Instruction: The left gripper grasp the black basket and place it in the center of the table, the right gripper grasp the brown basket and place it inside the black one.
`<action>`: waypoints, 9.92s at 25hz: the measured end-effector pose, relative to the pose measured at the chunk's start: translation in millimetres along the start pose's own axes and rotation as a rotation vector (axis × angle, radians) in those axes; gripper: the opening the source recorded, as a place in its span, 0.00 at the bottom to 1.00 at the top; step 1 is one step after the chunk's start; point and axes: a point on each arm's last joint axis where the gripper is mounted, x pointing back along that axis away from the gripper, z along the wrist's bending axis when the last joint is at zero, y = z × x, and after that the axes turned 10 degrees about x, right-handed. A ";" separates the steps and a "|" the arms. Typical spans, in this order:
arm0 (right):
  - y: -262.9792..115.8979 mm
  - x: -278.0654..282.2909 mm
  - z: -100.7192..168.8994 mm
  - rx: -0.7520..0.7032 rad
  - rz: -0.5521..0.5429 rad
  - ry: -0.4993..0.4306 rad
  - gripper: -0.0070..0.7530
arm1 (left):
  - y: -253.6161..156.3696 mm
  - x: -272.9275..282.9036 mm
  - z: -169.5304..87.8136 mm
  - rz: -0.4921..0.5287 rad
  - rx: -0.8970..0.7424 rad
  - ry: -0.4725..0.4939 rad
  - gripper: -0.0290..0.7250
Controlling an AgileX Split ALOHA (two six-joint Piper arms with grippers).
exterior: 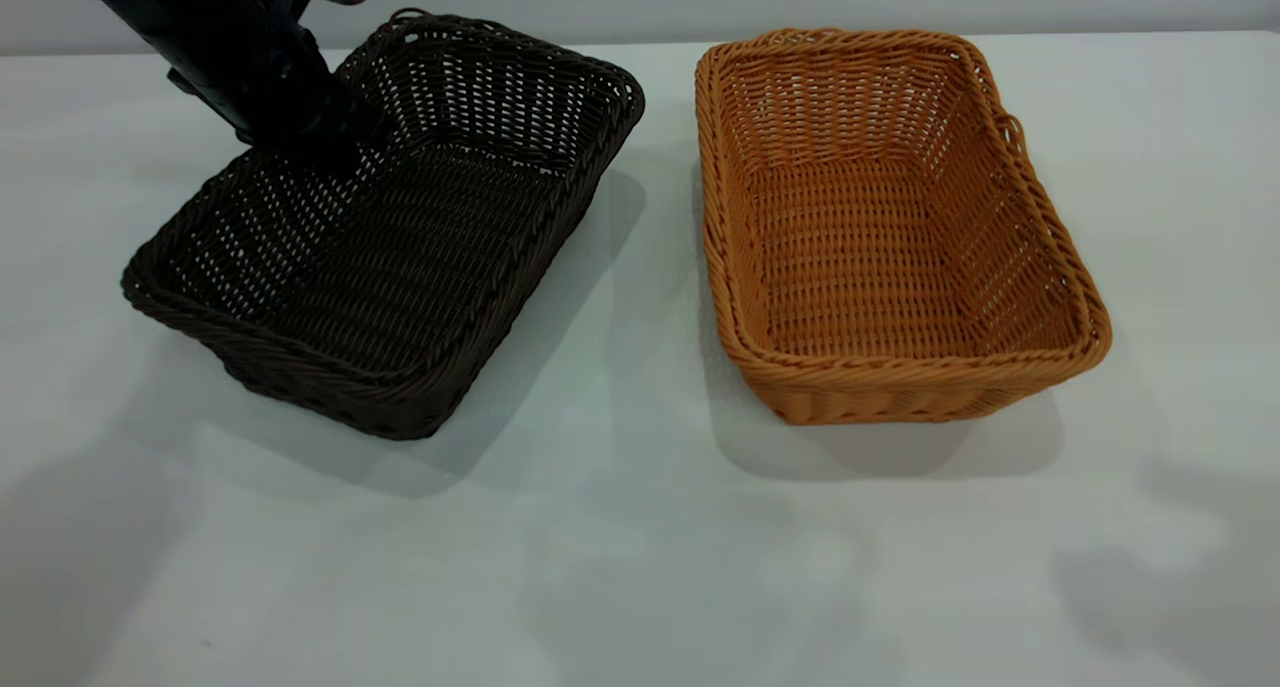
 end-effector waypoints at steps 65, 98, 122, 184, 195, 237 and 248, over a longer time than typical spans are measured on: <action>174.7 -138.8 -138.7 -0.329 -0.026 0.192 0.12 | 33.6 46.2 -81.1 -0.032 -0.695 -0.088 0.15; 206.0 -108.3 -130.7 -0.267 0.066 0.129 0.12 | -1.9 59.5 -183.2 0.036 -1.124 -0.381 0.65; 177.2 -166.7 -14.0 -0.083 0.327 0.110 0.12 | 36.3 149.2 80.7 0.034 -0.102 -0.273 0.74; 119.4 -237.0 53.6 0.278 0.474 -0.258 0.59 | 36.9 153.4 101.6 -0.055 0.008 -0.313 0.74; 151.2 -214.1 69.9 0.396 0.455 -0.292 0.60 | 35.9 154.6 99.9 -0.042 0.006 -0.332 0.74; -43.2 130.3 96.5 0.760 -0.169 0.032 0.60 | -22.2 448.6 31.4 -0.114 0.341 -0.211 0.74; -126.8 87.1 31.0 0.749 -0.188 0.019 0.60 | -111.2 414.9 9.0 0.083 0.424 -0.197 0.74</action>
